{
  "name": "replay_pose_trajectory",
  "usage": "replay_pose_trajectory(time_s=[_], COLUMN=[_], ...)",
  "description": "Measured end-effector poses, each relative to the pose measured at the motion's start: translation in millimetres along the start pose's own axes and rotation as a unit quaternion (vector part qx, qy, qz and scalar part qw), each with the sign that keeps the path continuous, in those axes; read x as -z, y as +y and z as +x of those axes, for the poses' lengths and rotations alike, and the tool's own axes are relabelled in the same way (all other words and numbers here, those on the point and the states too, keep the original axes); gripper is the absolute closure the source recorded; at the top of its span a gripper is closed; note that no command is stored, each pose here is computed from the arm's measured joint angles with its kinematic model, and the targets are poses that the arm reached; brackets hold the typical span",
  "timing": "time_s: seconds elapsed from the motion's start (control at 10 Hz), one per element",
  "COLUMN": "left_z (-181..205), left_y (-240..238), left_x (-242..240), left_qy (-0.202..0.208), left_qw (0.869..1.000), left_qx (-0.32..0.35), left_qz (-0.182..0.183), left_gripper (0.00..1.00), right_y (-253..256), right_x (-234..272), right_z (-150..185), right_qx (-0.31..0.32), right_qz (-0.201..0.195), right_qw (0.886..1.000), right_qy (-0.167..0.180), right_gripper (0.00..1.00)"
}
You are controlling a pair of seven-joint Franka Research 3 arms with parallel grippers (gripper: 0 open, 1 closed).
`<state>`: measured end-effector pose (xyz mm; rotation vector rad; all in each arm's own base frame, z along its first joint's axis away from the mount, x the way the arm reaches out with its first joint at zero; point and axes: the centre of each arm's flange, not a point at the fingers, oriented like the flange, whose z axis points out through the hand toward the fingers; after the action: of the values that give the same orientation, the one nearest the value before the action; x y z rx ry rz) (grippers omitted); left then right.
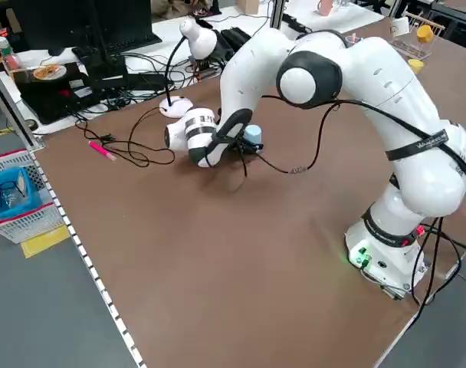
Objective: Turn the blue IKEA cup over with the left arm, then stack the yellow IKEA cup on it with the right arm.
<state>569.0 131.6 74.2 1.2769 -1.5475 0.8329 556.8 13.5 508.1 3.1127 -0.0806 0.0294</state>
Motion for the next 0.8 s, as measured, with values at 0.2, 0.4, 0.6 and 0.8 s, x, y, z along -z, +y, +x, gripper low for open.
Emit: replay_pose_trajectory(time_s=[0.2,0.4,0.6,0.8], left_z=[0,2,17,74], left_y=[0,-3,-12,-39], left_x=[0,0,-1,12], left_qy=[0.001,-0.001,-0.003,-0.029], left_qw=[1.000,1.000,1.000,0.999], left_qx=[0.000,-0.003,-0.018,-0.026], left_qz=[0.001,0.001,0.000,0.001], left_gripper=[0.24,0.27,0.30,0.30], right_y=[1,1,1,2], right_x=[-21,-58,-81,-96], right_z=[-26,-44,-56,-61], right_qx=[0.001,0.002,0.003,0.005], right_qz=[-0.002,-0.005,-0.007,-0.008], right_qw=[1.000,0.999,0.998,0.998], right_qy=[-0.003,-0.035,-0.060,-0.064], right_gripper=[0.00,0.00,0.00,0.00])
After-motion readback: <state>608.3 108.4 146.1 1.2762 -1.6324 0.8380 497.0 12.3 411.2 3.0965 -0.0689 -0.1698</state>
